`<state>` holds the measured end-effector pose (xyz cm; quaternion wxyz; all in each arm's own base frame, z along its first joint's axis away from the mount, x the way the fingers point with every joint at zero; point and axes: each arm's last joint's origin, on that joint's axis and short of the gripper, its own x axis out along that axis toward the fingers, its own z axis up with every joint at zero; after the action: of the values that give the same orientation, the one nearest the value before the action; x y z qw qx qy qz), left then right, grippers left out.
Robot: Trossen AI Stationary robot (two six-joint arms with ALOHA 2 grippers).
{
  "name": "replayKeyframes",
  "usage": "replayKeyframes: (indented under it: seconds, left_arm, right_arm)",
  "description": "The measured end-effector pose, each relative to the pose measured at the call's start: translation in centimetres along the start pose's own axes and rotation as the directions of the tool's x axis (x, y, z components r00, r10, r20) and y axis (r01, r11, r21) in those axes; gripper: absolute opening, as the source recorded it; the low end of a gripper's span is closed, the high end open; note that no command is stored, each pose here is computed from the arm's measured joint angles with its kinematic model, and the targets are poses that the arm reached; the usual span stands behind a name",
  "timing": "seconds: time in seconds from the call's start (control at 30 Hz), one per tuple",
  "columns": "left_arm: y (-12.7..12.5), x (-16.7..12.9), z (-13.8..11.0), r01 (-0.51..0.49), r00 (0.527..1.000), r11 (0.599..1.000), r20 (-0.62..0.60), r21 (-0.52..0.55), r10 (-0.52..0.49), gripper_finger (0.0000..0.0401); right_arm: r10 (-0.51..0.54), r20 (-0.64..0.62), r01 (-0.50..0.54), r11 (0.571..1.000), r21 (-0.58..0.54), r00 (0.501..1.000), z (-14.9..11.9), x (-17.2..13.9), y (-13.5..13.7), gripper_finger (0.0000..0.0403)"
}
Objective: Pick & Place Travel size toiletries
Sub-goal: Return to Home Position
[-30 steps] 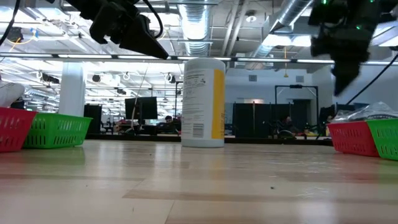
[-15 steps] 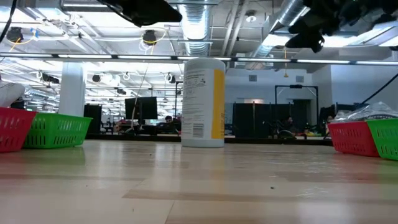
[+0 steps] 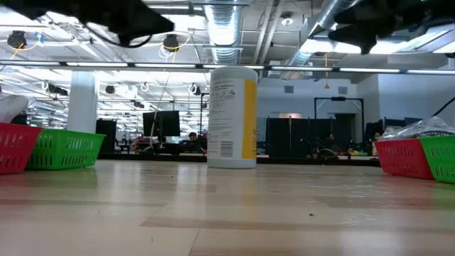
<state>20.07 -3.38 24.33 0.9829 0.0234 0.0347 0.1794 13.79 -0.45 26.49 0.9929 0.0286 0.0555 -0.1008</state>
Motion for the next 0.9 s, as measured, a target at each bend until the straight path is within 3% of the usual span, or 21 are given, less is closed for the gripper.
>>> replayKeyframes:
  seconds: [0.17,0.4,0.67,0.9]
  left_arm:
    - [1.8,-2.6,-0.8,-0.001,0.998,0.999,0.064,-0.043,0.004,0.0004]
    - [3.2,-4.7,-2.5,0.002,0.994,0.997,0.110,-0.074,0.006,0.0004]
    - [4.1,-6.0,-6.1,0.005,0.995,0.994,0.101,-0.112,0.007,0.0004]
    - [4.5,-6.7,-7.8,0.014,0.996,0.986,0.093,-0.164,0.001,0.0004]
  right_arm:
    - [-0.035,0.088,0.038,0.998,-0.040,0.996,-1.2,-1.2,-0.1,0.0240]
    - [-0.067,0.202,0.074,0.997,-0.028,0.977,-4.7,-2.5,-0.8,0.0240]
    - [-0.057,0.333,0.078,0.996,-0.050,0.941,-8.0,-3.4,-1.2,0.0240]
    - [-0.021,0.281,0.039,0.997,-0.059,0.960,-8.7,-3.2,-1.1,0.0240]
